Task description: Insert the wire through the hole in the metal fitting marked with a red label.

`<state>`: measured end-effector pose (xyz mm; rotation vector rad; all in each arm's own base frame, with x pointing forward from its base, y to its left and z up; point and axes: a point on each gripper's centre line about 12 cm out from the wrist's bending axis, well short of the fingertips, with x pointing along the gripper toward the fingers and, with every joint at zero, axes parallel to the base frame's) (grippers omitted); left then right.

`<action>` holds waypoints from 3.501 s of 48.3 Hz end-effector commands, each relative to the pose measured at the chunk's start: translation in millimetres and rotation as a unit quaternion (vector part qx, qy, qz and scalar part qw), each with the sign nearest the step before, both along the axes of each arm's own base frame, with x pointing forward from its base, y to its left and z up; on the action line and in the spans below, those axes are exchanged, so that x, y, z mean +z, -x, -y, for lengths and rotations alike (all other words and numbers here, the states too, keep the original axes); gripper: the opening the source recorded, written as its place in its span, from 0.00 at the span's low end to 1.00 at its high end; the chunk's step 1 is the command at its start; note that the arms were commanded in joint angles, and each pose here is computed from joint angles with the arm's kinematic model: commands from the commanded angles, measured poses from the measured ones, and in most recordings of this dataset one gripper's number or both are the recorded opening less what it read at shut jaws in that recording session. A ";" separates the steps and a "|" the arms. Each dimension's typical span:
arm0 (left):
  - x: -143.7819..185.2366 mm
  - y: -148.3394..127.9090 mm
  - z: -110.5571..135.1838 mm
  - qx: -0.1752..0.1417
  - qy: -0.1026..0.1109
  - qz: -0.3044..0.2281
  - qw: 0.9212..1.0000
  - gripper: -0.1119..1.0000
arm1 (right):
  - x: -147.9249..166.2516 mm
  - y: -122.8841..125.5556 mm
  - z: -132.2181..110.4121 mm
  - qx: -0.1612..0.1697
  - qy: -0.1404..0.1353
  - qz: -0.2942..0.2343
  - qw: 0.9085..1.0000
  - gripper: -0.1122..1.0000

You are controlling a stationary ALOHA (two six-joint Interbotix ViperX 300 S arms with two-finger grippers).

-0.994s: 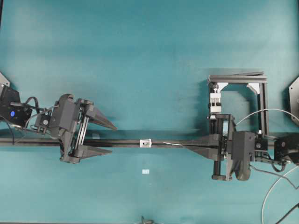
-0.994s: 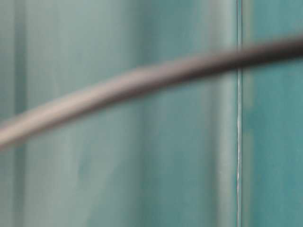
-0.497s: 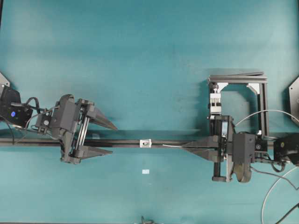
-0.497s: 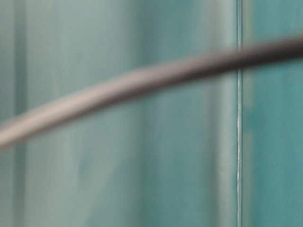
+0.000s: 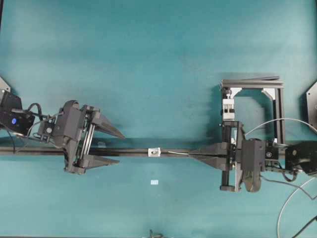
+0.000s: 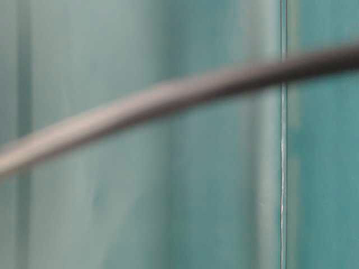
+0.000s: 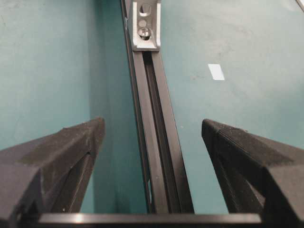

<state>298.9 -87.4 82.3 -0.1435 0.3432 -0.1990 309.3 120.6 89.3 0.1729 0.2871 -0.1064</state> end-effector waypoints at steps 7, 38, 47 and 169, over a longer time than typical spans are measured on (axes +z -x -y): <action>10.0 -3.9 1.5 -0.002 0.002 0.019 1.000 0.81 | 6.9 -8.1 -2.9 0.007 -0.004 0.015 1.000 0.09; 11.1 -6.6 1.9 -0.012 -0.030 0.029 0.999 0.81 | 6.2 -14.2 -2.3 0.008 -0.001 0.018 1.000 0.09; 11.8 -6.7 2.1 -0.013 -0.030 0.031 0.999 0.81 | 5.3 -17.6 -3.4 0.013 -0.001 0.014 1.000 0.09; 18.7 -30.5 4.8 -0.006 -0.027 0.027 0.999 0.78 | 10.3 -65.7 2.1 0.039 0.010 0.026 0.999 0.09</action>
